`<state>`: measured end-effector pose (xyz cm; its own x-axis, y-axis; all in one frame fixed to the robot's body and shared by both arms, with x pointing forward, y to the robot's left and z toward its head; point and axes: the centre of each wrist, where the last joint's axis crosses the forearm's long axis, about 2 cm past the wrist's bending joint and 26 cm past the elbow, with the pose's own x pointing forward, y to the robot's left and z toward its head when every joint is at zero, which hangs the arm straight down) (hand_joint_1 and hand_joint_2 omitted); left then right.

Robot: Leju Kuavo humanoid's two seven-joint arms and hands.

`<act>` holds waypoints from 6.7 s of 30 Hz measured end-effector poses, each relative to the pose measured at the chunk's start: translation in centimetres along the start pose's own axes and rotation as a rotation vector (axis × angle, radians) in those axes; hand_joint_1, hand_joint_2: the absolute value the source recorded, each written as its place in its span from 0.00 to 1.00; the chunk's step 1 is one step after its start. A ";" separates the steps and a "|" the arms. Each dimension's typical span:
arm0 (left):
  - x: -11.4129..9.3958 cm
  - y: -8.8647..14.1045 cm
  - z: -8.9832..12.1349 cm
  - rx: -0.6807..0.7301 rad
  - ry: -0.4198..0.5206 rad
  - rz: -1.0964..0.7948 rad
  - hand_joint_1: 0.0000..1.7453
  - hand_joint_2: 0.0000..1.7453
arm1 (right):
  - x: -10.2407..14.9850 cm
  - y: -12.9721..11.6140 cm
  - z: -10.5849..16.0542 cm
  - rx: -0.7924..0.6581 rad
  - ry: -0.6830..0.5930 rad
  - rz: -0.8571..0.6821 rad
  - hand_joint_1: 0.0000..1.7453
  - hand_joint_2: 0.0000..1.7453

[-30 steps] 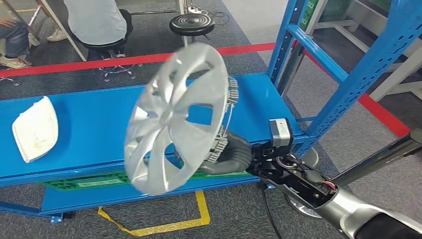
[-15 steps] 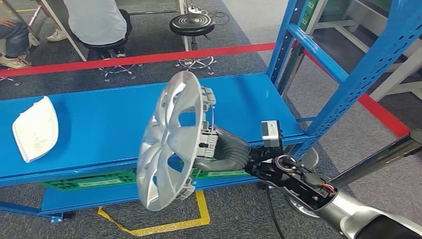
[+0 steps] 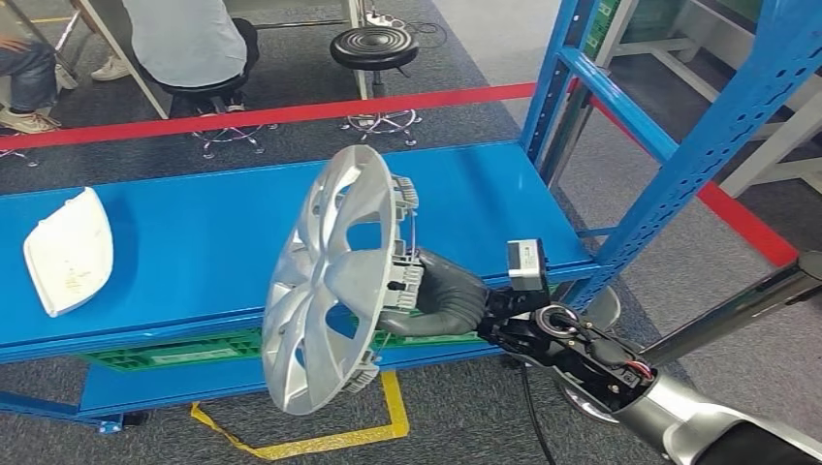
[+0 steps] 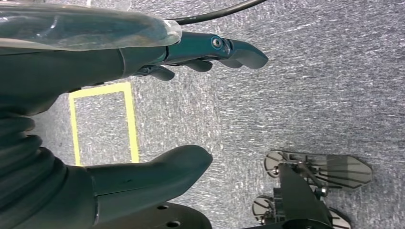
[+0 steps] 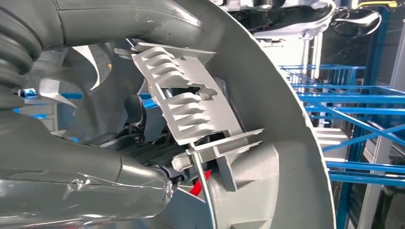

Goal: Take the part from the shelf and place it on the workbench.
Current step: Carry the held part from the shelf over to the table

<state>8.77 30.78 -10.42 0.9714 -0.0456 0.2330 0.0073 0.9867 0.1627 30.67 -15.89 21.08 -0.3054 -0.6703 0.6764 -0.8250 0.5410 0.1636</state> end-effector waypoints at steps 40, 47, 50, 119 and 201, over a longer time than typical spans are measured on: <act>0.2 -0.1 0.0 0.005 0.002 -0.048 0.00 1.00 | 0.4 0.1 0.6 -0.015 -0.065 -0.024 1.00 1.00; 0.3 0.1 0.0 0.007 0.001 -0.053 0.00 1.00 | 0.6 0.1 0.5 -0.013 -0.068 -0.019 1.00 1.00; 0.3 0.0 0.0 0.006 0.001 -0.054 0.00 1.00 | 0.6 0.1 0.6 -0.016 -0.067 -0.020 1.00 1.00; -1.4 0.9 0.0 0.050 0.027 0.033 0.00 1.00 | 0.3 0.2 -0.4 0.048 -0.071 -0.039 1.00 1.00; -1.8 2.6 -0.2 0.123 0.087 0.141 0.00 1.00 | -0.8 -0.6 0.2 0.032 -0.036 -0.052 1.00 1.00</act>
<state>7.08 33.45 -10.56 0.9777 0.1105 0.1785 -0.1539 0.9556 0.2514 31.31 -15.76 20.29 -0.2778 -0.7152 0.6413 -0.8548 0.4887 0.1747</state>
